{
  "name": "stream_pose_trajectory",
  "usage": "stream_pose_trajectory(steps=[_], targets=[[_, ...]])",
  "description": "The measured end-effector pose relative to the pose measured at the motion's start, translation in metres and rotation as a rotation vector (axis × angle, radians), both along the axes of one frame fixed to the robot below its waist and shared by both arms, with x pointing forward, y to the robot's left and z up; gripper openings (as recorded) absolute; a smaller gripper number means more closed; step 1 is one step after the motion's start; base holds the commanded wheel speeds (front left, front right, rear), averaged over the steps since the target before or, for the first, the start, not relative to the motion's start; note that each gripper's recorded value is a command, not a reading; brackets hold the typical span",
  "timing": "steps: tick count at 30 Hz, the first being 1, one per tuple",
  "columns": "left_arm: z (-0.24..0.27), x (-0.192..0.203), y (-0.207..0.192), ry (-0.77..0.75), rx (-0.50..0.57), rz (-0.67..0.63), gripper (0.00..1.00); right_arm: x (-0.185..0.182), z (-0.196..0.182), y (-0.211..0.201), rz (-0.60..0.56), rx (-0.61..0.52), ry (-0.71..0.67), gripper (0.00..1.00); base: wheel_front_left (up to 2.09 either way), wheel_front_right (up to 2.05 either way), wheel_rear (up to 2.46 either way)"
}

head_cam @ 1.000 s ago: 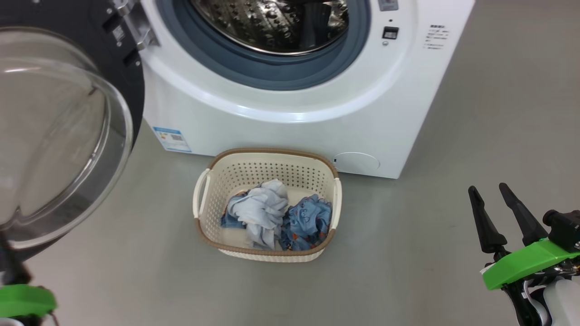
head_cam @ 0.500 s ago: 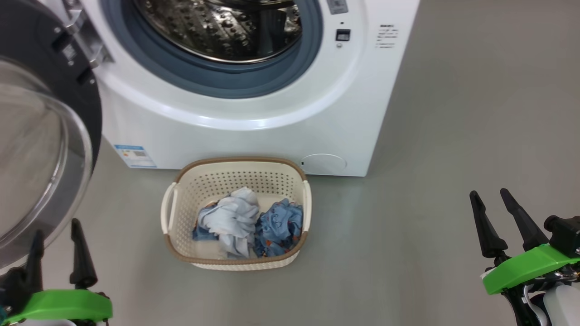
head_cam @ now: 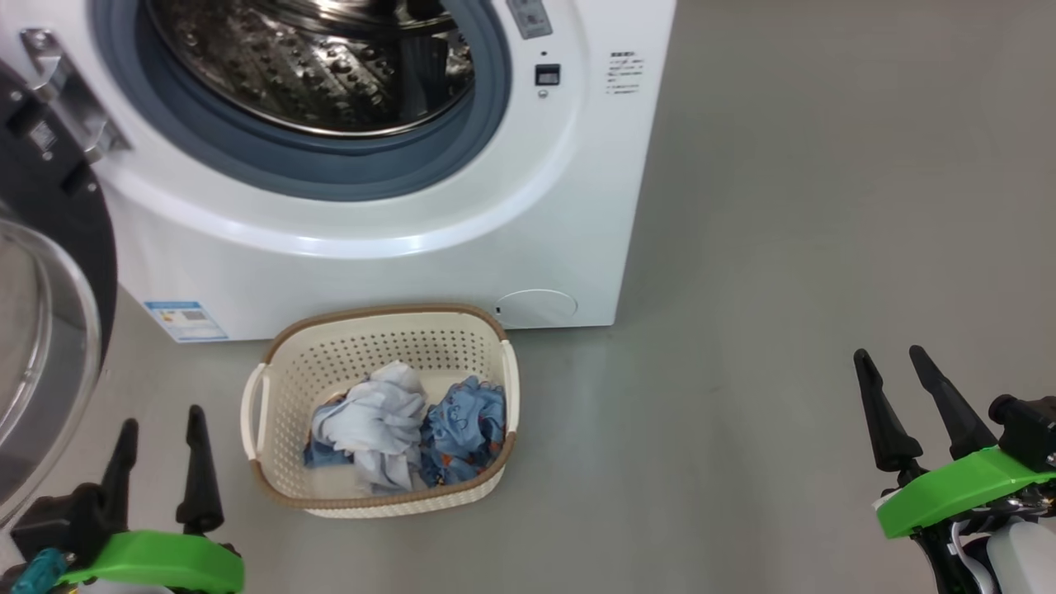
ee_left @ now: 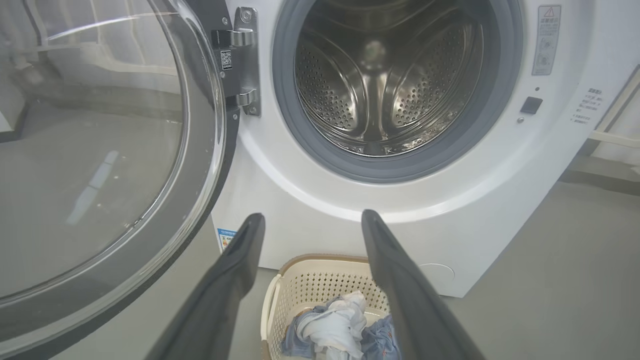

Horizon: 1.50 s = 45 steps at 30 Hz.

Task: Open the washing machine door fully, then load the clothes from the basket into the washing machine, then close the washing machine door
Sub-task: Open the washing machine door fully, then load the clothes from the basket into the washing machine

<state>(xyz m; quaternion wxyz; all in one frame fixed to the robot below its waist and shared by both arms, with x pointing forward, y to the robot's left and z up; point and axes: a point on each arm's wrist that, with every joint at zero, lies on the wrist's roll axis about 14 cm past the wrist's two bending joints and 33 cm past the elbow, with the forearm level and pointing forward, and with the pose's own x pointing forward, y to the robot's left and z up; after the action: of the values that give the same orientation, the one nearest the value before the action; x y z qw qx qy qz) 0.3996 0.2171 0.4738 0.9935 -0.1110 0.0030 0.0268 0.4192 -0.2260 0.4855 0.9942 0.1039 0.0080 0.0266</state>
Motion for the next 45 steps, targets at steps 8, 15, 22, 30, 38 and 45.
stream_pose_trajectory(steps=[8,15,22,30,38,45], targets=[[-0.005,0.006,-0.022,0.013,-0.002,-0.068,1.0,-0.013,-0.003,-0.013,-0.039,0.001,0.01,1.0,0.0,0.0,0.0],[-0.008,0.01,-0.035,0.02,-0.009,-0.104,1.0,-0.017,-0.003,-0.019,-0.058,0.002,0.011,1.0,0.0,0.0,0.0],[-0.01,0.01,-0.039,0.027,-0.012,-0.121,1.0,-0.018,-0.003,-0.021,-0.067,0.005,0.01,1.0,0.0,0.0,0.0],[-0.013,0.009,-0.038,0.036,-0.009,-0.125,1.0,-0.016,-0.003,-0.019,-0.062,0.007,0.01,1.0,0.0,0.0,0.0],[-0.016,0.01,-0.042,0.044,-0.029,-0.134,1.0,-0.013,-0.008,-0.017,-0.059,0.008,0.022,1.0,0.12,-0.4,0.28],[-0.018,0.012,-0.042,0.048,-0.027,-0.136,1.0,-0.012,-0.012,-0.017,-0.058,0.01,0.032,1.0,0.8,-1.48,0.68]])
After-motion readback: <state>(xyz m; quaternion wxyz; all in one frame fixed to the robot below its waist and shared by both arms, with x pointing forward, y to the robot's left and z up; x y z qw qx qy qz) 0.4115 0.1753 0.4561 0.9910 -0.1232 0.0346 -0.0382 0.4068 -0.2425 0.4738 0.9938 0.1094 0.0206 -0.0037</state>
